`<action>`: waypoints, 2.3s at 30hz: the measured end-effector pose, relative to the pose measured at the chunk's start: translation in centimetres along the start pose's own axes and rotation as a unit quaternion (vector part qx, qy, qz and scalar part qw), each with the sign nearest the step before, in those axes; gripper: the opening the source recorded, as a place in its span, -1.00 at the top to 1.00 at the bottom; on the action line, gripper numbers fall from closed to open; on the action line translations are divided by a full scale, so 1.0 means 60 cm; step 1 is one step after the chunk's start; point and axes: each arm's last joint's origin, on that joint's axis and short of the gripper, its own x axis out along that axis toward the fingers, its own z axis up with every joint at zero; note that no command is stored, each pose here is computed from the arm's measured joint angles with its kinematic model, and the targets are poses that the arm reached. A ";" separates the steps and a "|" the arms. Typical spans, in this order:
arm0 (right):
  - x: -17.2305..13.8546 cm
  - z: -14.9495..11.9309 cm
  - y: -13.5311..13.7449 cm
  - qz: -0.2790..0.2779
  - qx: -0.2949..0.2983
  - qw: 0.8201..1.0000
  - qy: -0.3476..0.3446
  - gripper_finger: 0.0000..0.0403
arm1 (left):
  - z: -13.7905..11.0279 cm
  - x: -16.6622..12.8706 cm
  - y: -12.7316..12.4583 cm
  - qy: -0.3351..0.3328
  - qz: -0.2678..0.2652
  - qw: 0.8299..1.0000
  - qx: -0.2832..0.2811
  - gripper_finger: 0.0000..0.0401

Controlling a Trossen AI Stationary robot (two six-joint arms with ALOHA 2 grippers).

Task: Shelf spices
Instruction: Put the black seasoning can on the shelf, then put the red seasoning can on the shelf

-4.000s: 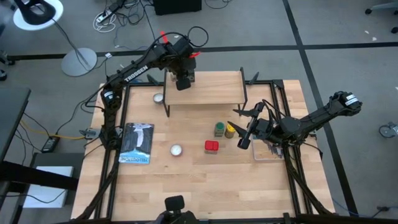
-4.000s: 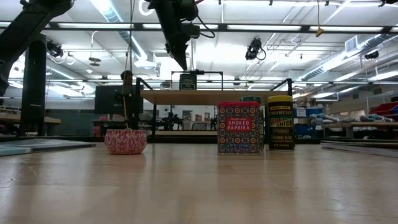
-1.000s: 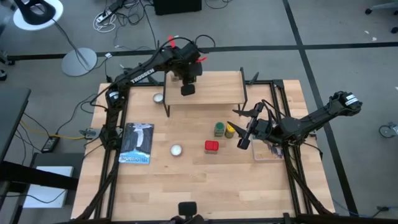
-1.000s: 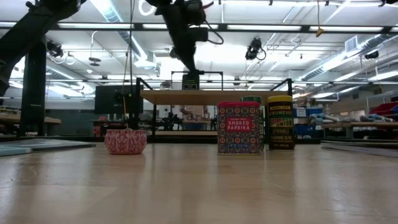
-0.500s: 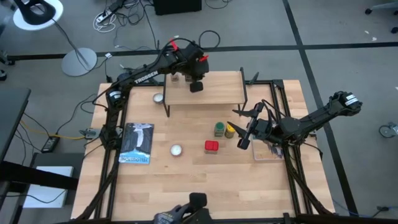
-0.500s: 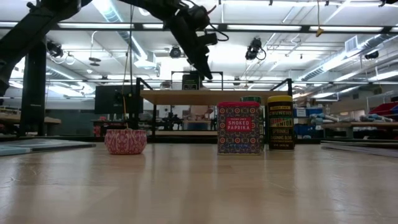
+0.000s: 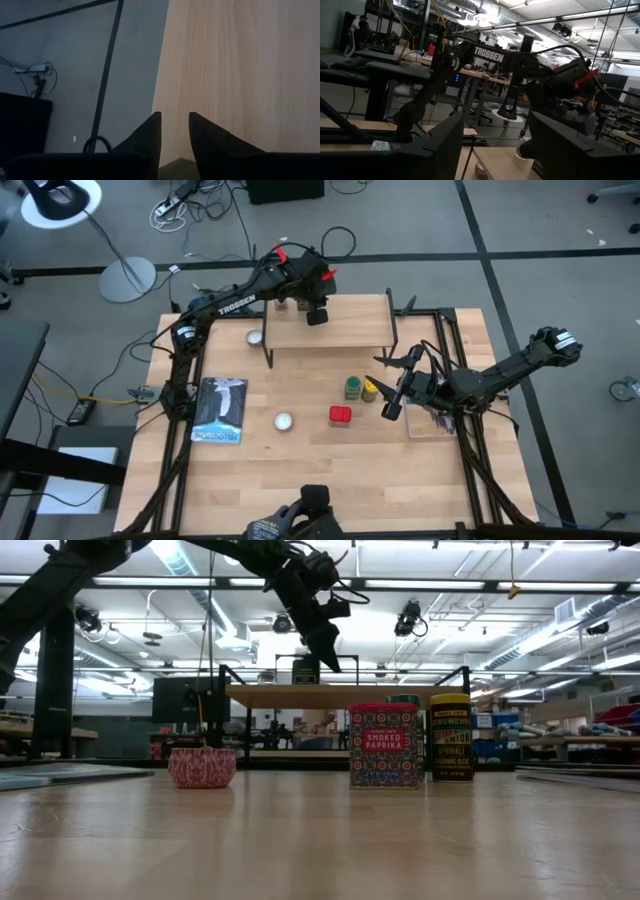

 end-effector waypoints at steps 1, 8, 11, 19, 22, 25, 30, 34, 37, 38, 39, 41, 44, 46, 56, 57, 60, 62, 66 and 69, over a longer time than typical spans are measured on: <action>0.000 0.000 0.000 0.000 0.000 1.000 0.000 -0.11 | 0.000 0.000 0.000 0.003 0.001 1.000 0.000 0.48; 0.000 0.000 0.000 0.000 0.000 1.000 0.000 -0.11 | -0.005 0.000 0.000 0.023 0.013 1.000 0.001 0.48; 0.000 0.000 0.000 0.000 0.000 1.000 0.000 -0.11 | -0.005 0.000 0.000 0.027 0.017 1.000 0.002 0.48; 0.000 0.000 0.000 0.000 -0.001 1.000 0.001 -0.11 | -0.009 0.000 -0.001 0.042 0.024 0.999 0.002 0.48; 0.000 -0.001 0.000 0.001 -0.001 1.000 0.001 -0.11 | -0.009 0.000 -0.001 0.044 0.023 0.999 0.002 0.48; 0.000 -0.001 0.000 0.001 -0.002 1.000 0.002 -0.11 | -0.009 0.000 -0.001 0.044 0.023 0.999 0.002 0.48; 0.000 -0.001 0.000 0.001 -0.002 1.000 0.002 -0.11 | -0.008 0.000 -0.002 0.043 0.023 0.999 0.000 0.48; 0.000 -0.001 0.000 0.001 -0.002 1.000 0.002 -0.11 | -0.001 -0.004 -0.008 0.034 0.016 0.999 -0.007 0.47; 0.001 -0.002 -0.001 -0.001 -0.003 1.000 0.003 -0.11 | 0.013 -0.011 -0.015 0.009 0.004 1.000 -0.011 0.43; 0.002 -0.002 -0.001 -0.002 -0.005 1.000 0.004 -0.11 | 0.018 -0.015 -0.017 0.002 0.002 1.000 -0.013 0.42; 0.002 -0.003 -0.001 -0.002 -0.006 1.000 0.006 -0.11 | 0.024 -0.021 -0.020 -0.005 0.001 1.000 -0.013 0.40; 0.003 -0.005 -0.002 -0.002 -0.009 1.000 0.009 -0.11 | 0.039 -0.032 -0.026 -0.025 -0.005 1.000 -0.010 0.35; 0.003 -0.006 -0.001 -0.002 -0.012 1.000 0.012 -0.11 | 0.061 -0.054 -0.037 -0.049 -0.014 0.999 -0.010 0.27; 0.003 -0.006 -0.001 -0.001 -0.012 1.000 0.013 -0.11 | 0.074 -0.070 -0.048 -0.064 -0.033 0.997 -0.018 0.21; -0.003 -0.007 -0.001 -0.058 -0.051 0.996 0.048 -0.11 | 0.102 -0.106 -0.165 -0.032 -0.131 0.991 0.011 -0.01; -0.005 -0.007 -0.002 -0.070 -0.053 0.995 0.055 -0.11 | 0.104 -0.106 -0.180 -0.028 -0.130 0.991 0.013 -0.02; -0.009 -0.005 -0.003 -0.089 -0.058 0.992 0.066 -0.11 | 0.100 -0.099 -0.222 0.004 -0.137 0.991 0.013 -0.01; -0.012 -0.001 -0.004 -0.090 -0.056 0.992 0.065 -0.11 | 0.097 -0.091 -0.254 0.015 -0.149 0.989 0.010 -0.01; -0.019 0.005 -0.005 -0.084 -0.049 0.994 0.059 -0.07 | 0.075 -0.062 -0.325 0.048 -0.151 0.987 0.000 -0.01; -0.022 0.008 -0.004 -0.082 -0.045 0.994 0.057 -0.03 | 0.065 -0.048 -0.375 0.048 -0.142 0.988 -0.022 -0.01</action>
